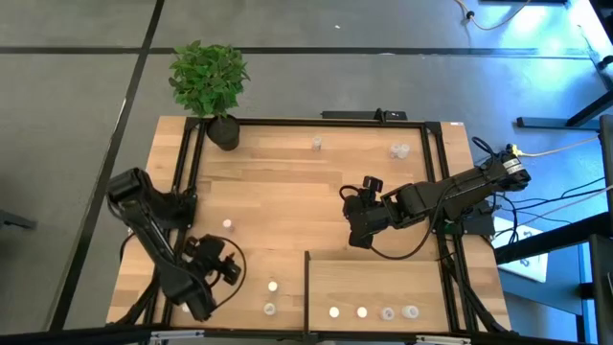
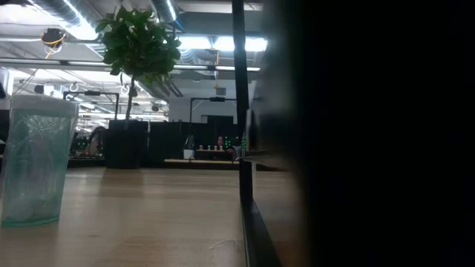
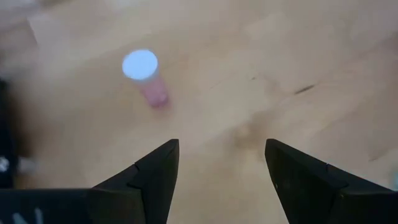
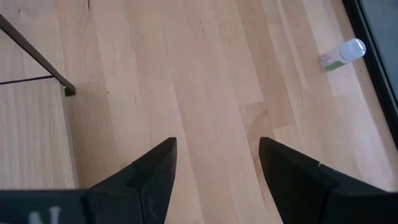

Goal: Pick and place medicine bottles onto shelf by color
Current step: Put the top pink pill bottle on the shelf aligned with the other pink pill bottle

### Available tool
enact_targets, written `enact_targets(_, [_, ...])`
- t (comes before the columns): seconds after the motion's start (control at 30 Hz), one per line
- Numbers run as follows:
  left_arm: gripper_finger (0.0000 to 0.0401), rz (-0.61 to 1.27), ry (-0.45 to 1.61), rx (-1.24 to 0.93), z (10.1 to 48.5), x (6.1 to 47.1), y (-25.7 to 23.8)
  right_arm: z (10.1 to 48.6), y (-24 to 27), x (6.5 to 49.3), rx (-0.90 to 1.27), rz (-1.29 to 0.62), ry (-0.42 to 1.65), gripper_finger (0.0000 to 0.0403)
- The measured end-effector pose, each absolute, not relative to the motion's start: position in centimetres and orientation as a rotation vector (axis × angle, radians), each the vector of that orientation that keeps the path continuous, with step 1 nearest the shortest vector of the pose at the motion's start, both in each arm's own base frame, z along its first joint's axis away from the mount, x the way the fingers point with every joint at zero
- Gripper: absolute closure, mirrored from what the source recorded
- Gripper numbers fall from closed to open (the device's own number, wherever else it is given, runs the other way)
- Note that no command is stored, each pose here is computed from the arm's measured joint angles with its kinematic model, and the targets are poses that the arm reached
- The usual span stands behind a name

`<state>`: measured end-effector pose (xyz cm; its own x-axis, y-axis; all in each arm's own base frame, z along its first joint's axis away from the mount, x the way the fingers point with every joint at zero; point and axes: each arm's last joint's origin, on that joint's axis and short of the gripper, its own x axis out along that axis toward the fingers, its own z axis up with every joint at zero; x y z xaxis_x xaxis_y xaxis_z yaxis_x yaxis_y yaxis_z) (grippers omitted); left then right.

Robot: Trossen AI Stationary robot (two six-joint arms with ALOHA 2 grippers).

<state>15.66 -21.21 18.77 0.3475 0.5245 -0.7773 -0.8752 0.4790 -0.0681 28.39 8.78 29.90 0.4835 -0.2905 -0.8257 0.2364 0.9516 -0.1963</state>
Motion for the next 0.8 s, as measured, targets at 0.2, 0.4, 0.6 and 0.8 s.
enact_targets(0.2, [0.0169,0.938,0.849,-0.306,16.2,16.1,-21.9,29.9,8.8,28.4,-0.056,-0.323,1.016,0.0174])
enact_targets(0.4, [0.0169,0.945,0.863,-0.253,14.0,16.6,-22.5,29.9,8.8,28.4,-0.052,-0.324,1.015,0.0174])
enact_targets(0.6, [0.0169,0.960,0.867,-0.223,12.8,16.7,-22.7,29.9,8.8,28.4,-0.050,-0.325,1.012,0.0174])
enact_targets(0.8, [0.0169,0.976,0.792,-0.143,11.7,16.9,-22.5,30.0,8.8,28.5,-0.042,-0.324,1.000,0.0174])
